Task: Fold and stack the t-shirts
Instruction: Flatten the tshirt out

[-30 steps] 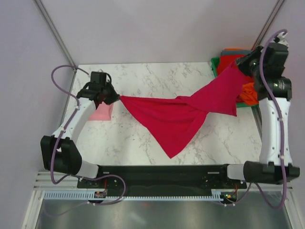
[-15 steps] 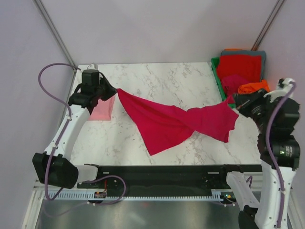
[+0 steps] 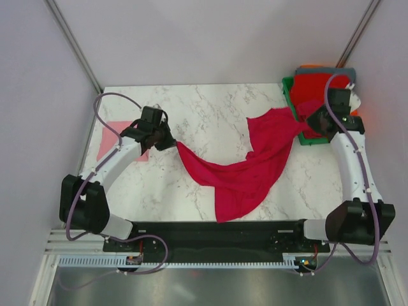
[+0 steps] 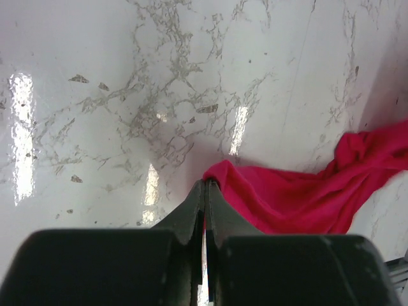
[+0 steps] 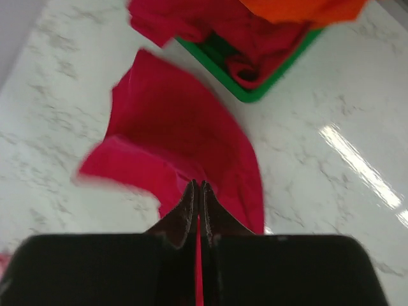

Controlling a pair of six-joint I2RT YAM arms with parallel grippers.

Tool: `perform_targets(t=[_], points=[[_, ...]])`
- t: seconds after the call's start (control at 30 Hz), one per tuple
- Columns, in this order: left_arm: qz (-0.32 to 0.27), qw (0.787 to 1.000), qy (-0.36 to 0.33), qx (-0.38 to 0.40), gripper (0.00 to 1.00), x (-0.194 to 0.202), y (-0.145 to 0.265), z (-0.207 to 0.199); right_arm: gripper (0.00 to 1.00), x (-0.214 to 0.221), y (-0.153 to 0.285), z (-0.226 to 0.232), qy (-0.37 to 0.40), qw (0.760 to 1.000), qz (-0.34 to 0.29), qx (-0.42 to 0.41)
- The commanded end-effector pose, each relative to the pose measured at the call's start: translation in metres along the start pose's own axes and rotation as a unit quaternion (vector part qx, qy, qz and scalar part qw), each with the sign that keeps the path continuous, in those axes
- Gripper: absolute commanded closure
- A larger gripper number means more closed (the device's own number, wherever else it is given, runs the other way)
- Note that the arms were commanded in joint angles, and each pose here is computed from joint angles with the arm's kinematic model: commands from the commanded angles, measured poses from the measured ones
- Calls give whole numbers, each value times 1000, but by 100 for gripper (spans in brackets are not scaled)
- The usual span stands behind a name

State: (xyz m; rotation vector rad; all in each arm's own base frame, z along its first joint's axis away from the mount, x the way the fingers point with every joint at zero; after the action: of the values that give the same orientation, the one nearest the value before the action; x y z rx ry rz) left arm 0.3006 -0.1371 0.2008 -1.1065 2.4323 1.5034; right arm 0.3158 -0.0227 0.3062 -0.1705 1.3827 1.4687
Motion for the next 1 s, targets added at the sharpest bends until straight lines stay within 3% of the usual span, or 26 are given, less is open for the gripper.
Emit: perform_targets(t=[0.0, 0.27, 0.57, 0.77, 0.97], points=[[-51, 998, -15, 34, 98, -12, 25, -6, 100, 11, 40, -27, 2, 997, -69, 21], [-160, 986, -16, 45, 98, -59, 108, -23, 100, 24, 81, -34, 39, 993, -99, -52], [-300, 947, -14, 111, 98, -90, 225, -48, 100, -25, 165, -21, 41, 975, -196, -96], [-375, 911, 5, 173, 98, -72, 302, -37, 100, -43, 248, -30, 33, 938, -319, -133], [-426, 874, 13, 234, 98, -50, 364, -26, 100, -50, 336, -45, 4, 879, -444, -177]])
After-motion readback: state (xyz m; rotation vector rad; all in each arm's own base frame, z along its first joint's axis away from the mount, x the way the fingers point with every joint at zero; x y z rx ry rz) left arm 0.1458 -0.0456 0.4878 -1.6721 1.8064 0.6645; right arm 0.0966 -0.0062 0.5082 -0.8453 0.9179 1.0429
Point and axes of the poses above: each gripper's point midway between its finger pads, its own y axis back along the fingers, its own z axis along the line the jaws close on, x = y × z, the point moved 8 cm from there along y, back along the fingers, and after that the axes turned 10 degrees about y, right-handed, at the moved point
